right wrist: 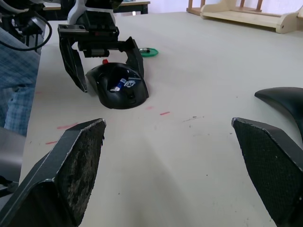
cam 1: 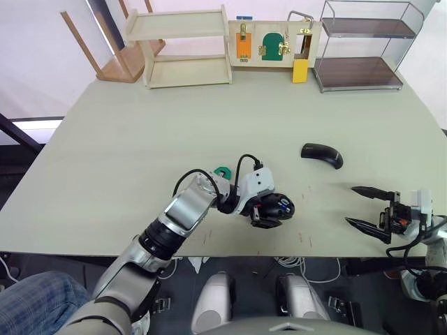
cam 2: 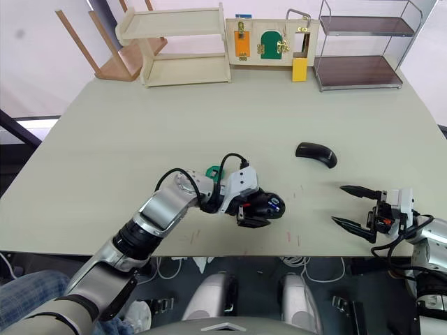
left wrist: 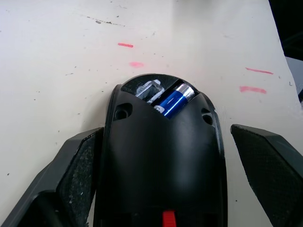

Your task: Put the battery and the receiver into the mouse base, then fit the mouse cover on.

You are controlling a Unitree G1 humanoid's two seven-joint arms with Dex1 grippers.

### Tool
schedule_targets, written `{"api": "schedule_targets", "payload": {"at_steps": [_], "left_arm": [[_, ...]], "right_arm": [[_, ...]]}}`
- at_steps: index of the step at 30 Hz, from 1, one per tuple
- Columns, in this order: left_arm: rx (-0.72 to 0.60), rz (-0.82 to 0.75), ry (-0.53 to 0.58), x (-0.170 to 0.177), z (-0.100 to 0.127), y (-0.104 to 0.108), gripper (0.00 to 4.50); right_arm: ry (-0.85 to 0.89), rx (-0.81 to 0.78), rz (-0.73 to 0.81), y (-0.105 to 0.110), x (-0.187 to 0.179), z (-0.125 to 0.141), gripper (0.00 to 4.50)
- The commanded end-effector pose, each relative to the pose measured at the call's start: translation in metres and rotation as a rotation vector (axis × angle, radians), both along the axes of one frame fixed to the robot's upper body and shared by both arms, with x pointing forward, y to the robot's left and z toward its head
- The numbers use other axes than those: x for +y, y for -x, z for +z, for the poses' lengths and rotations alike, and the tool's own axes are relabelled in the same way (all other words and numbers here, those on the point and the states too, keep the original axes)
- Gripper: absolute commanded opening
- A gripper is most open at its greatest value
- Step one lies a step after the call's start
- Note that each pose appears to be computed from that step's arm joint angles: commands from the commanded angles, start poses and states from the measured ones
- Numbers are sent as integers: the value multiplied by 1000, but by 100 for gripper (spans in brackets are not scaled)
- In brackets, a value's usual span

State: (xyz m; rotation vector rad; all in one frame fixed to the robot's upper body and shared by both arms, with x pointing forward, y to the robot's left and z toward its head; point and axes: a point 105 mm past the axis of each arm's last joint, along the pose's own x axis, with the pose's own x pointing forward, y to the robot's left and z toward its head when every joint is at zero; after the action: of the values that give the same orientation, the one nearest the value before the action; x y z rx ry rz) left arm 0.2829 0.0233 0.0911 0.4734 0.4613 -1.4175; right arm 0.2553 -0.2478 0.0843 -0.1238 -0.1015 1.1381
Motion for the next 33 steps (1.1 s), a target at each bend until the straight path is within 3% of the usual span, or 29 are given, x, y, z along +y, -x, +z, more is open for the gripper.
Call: {"api": "schedule_targets", "payload": {"at_steps": [1, 5, 12, 20, 26, 33], "left_arm": [[-63, -49, 66, -4, 32, 9, 449], [-101, -48, 77, 0, 44, 11, 449], [-177, 7, 198, 11, 74, 8, 449], [-288, 328, 476, 44, 104, -10, 449], [-378, 632, 512, 74, 91, -22, 449], [-416, 917, 411, 101, 56, -26, 449]], "right_arm": [[-5, -54, 0, 0, -2, 11, 450], [-16, -50, 2, 0, -1, 10, 450], [-31, -59, 4, -4, 0, 13, 450], [-22, -51, 5, -3, -2, 13, 450], [-23, -46, 2, 0, -4, 12, 450], [-16, -35, 1, 4, -5, 9, 450]]}}
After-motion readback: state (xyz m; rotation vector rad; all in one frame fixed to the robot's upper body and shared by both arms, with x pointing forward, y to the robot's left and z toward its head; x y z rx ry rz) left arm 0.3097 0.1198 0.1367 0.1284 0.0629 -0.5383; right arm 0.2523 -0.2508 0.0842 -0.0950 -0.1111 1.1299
